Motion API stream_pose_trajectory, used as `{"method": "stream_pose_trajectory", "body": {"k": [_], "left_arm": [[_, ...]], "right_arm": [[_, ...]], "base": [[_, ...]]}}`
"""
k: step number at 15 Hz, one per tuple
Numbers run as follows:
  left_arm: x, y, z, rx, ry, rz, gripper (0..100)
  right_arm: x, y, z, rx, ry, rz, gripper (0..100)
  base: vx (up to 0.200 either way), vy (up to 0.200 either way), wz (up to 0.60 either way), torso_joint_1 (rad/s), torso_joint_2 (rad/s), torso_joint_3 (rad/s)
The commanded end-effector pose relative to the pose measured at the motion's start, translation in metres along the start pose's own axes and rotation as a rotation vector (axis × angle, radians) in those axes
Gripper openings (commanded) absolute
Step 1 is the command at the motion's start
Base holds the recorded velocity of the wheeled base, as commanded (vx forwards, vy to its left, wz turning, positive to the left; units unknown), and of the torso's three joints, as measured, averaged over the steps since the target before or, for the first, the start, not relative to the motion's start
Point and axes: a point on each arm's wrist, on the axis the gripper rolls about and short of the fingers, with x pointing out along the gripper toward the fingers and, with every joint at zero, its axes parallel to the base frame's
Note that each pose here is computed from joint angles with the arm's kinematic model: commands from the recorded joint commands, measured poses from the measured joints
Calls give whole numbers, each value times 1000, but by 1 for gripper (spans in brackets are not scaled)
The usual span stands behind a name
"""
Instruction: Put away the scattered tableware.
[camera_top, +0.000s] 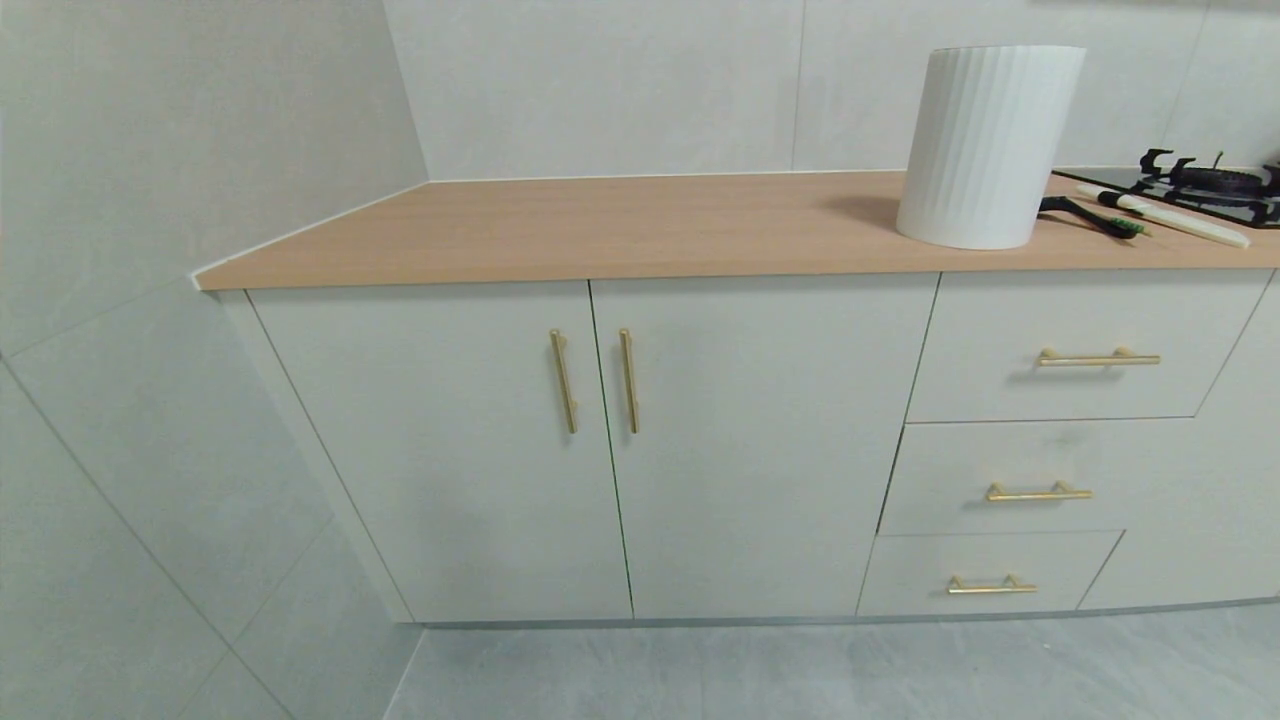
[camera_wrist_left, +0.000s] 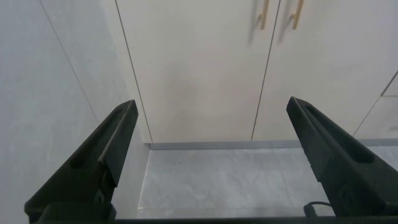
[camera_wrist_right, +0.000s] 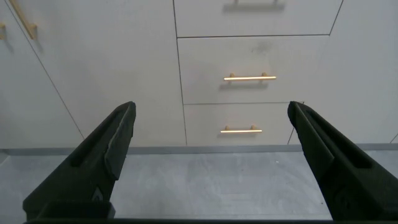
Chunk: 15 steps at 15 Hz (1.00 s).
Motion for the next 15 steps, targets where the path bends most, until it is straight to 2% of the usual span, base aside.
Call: {"method": "stream_pose_trajectory", "body": {"k": [1,7,15], "left_arm": [[0,0,0,2,-1,0,100],[0,0,0,0,-1,0,100],[0,0,0,0,-1,2,100]], "right_arm": [[0,0,0,1,4,2,100],[0,0,0,1,4,2,100],[0,0,0,1,4,2,100]], "base": [[0,0,0,0,0,0],[0,0,0,0,0,0],[0,-200,0,5,4,3]]}}
